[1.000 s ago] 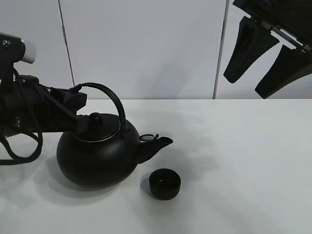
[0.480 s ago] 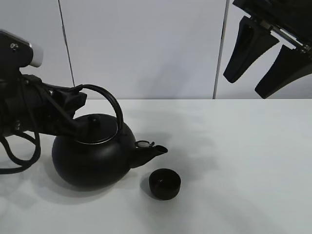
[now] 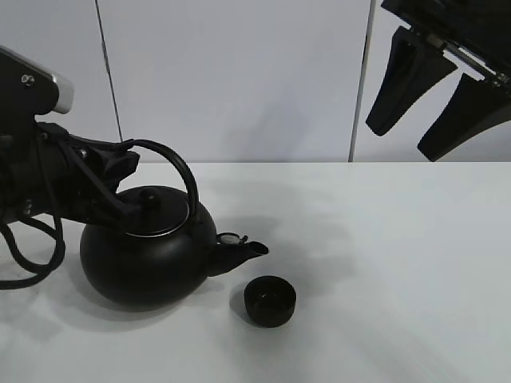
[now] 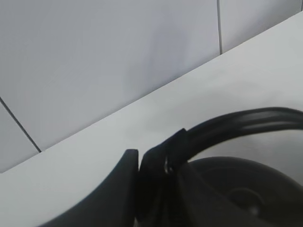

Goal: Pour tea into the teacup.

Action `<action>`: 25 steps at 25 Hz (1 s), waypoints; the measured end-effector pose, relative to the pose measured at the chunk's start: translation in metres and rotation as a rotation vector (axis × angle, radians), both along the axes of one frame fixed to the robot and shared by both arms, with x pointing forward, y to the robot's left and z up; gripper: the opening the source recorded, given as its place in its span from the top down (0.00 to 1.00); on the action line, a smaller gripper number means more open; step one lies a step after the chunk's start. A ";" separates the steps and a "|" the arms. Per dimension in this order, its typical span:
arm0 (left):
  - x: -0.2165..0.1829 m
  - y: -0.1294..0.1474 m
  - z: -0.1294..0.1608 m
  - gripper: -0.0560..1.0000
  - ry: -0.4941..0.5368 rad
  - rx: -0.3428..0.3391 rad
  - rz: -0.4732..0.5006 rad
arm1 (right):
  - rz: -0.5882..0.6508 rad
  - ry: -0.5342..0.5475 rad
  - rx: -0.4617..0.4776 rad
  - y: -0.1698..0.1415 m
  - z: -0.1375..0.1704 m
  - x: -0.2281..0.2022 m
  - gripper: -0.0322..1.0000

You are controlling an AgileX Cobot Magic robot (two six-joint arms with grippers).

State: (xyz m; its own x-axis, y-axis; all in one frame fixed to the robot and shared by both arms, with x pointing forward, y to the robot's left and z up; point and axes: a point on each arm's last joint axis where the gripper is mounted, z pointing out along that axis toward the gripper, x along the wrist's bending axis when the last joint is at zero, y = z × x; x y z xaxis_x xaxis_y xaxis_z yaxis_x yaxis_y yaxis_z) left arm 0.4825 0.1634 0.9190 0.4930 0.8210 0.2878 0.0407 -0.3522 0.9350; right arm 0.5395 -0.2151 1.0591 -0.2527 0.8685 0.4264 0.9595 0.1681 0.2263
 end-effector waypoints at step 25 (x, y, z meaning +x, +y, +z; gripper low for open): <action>0.004 -0.006 0.004 0.83 -0.040 0.026 -0.042 | -0.001 0.000 0.003 0.000 0.000 0.000 0.55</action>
State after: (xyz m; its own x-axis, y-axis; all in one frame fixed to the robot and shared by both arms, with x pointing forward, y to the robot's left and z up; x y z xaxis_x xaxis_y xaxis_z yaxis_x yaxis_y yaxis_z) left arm 0.4860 0.1579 0.9235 0.5143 0.7921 0.3289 -0.0115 -0.3771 0.9261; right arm 0.5396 -0.2148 1.0593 -0.2517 0.8674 0.4293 0.9596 0.1660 0.2272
